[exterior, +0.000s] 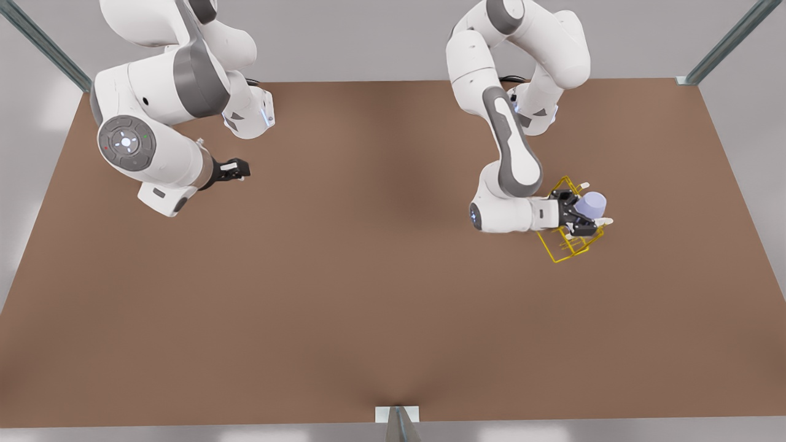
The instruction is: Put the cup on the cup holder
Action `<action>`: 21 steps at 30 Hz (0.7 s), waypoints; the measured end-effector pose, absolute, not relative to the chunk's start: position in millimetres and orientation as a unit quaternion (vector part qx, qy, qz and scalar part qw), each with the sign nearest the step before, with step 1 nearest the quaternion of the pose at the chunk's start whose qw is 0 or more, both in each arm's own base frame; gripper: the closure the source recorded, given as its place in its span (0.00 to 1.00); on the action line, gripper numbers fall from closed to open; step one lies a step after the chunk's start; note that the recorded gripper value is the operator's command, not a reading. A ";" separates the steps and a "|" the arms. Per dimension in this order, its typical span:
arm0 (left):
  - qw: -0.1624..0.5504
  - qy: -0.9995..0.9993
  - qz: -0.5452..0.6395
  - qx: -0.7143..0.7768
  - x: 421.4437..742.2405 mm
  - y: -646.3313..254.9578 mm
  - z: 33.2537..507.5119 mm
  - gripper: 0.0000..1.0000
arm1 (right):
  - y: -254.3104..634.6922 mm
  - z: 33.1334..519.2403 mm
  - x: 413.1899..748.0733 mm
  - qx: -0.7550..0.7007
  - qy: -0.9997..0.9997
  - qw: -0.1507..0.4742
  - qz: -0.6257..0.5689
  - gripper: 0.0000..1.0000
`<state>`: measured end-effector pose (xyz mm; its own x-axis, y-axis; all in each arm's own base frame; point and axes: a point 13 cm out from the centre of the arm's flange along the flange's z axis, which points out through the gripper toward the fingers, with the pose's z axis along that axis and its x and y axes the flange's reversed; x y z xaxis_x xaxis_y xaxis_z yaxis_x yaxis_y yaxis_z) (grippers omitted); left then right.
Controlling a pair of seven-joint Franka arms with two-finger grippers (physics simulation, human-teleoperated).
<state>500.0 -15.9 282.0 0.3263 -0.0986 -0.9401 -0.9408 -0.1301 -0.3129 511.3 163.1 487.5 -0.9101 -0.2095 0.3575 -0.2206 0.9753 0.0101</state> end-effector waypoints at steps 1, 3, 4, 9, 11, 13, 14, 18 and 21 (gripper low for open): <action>0.512 0.423 0.416 -0.622 496.9 -16.7 278.7 0.36 | 163.1 486.9 511.5 0.110 -0.977 0.182 0.015 0.00; 0.505 0.441 0.423 -0.609 496.6 -19.3 275.0 0.34 | 163.2 485.9 511.9 0.110 -0.977 0.182 0.015 0.00; 0.502 0.450 0.426 -0.603 497.6 -21.6 272.5 0.34 | 163.2 485.6 511.9 0.110 -0.977 0.183 0.015 0.00; 0.482 0.487 0.441 -0.580 503.1 -31.4 245.7 0.34 | 163.3 485.4 512.1 0.109 -0.977 0.183 0.015 0.00; 0.474 0.488 0.451 -0.578 505.4 -21.6 242.1 0.34 | 163.3 485.3 512.1 0.109 -0.977 0.183 0.015 0.00; 0.468 0.489 0.455 -0.579 510.3 -14.5 241.7 0.34 | 163.5 485.3 512.1 0.109 -0.977 0.183 0.015 0.00; 0.465 0.491 0.458 -0.577 512.1 -12.4 238.6 0.34 | 163.5 485.1 512.1 0.109 -0.977 0.183 0.015 0.00; 0.454 0.504 0.463 -0.570 519.6 -12.4 228.2 0.34 | 163.8 482.5 512.8 0.110 -0.976 0.185 0.015 0.00; 0.450 0.510 0.469 -0.563 520.4 -9.9 221.7 0.04 | 163.7 482.2 513.0 0.109 -0.976 0.186 0.015 0.00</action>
